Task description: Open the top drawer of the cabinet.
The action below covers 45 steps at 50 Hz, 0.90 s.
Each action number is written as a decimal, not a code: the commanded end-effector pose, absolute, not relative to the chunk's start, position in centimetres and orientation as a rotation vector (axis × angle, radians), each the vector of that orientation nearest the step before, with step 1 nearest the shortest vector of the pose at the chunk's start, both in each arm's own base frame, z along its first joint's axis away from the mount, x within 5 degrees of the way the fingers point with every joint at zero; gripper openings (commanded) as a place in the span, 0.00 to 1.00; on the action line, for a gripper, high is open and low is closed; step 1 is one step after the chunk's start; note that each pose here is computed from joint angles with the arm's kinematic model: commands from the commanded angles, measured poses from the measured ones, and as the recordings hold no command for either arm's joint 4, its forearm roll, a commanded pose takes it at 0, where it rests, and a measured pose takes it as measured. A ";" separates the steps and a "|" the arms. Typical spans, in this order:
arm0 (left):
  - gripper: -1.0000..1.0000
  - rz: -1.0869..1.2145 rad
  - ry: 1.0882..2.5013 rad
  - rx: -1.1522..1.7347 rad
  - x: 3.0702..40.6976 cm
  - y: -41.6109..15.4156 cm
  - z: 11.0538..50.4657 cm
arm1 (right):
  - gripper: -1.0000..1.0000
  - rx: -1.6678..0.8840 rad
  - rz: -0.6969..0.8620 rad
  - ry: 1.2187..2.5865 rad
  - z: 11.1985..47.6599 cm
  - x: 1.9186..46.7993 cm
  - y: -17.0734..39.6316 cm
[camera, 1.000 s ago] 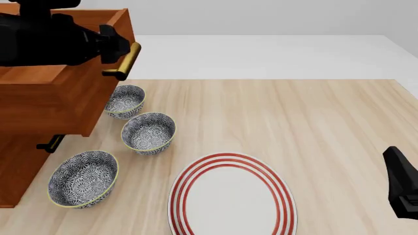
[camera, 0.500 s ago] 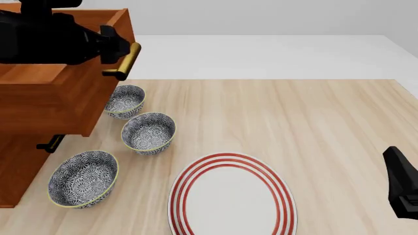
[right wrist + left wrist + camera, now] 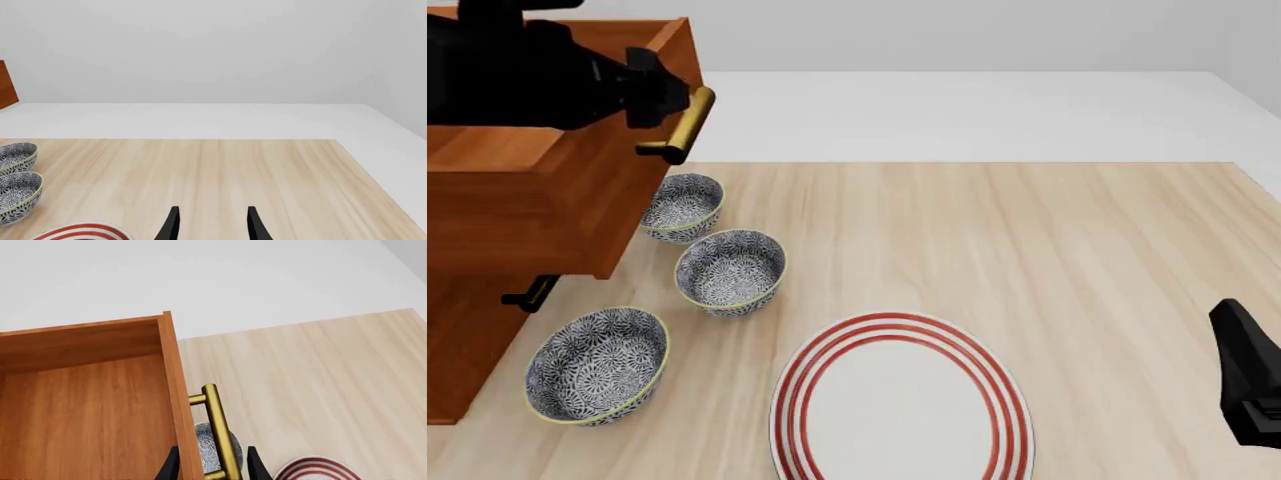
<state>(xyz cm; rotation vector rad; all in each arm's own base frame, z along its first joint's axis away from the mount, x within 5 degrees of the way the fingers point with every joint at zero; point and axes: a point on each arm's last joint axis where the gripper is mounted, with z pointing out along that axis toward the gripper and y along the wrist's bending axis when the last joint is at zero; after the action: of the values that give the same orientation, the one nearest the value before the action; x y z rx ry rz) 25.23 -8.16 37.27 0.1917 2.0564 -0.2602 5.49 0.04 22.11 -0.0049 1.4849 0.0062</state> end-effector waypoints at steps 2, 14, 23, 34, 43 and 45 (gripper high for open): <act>1.00 -0.286 2.002 0.238 24.4 -8.7 39.0 | 1.00 -0.005 0.006 1.485 22.1 5.5 0.0; 1.00 -0.283 1.988 0.245 24.2 -8.6 39.7 | 1.00 -0.005 0.006 1.485 22.1 5.5 0.0; 1.00 -0.281 1.977 0.247 24.0 -8.5 40.1 | 1.00 -0.005 0.006 1.485 22.1 5.5 0.0; 1.00 -0.278 1.964 0.248 23.7 -8.4 40.7 | 1.00 -0.005 0.006 1.485 22.1 5.5 0.0; 1.00 -0.281 1.952 0.251 23.2 -8.3 41.0 | 1.00 -0.005 0.006 1.485 22.1 5.5 0.0; 1.00 -0.280 1.951 0.249 23.3 -8.2 41.0 | 1.00 -0.005 0.006 1.485 22.1 5.5 0.0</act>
<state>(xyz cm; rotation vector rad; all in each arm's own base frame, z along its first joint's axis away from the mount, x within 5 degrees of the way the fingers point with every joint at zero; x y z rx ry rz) 23.67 -8.25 40.50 0.2417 1.9715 -0.2755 5.49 0.04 22.11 -0.0049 1.4849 0.0062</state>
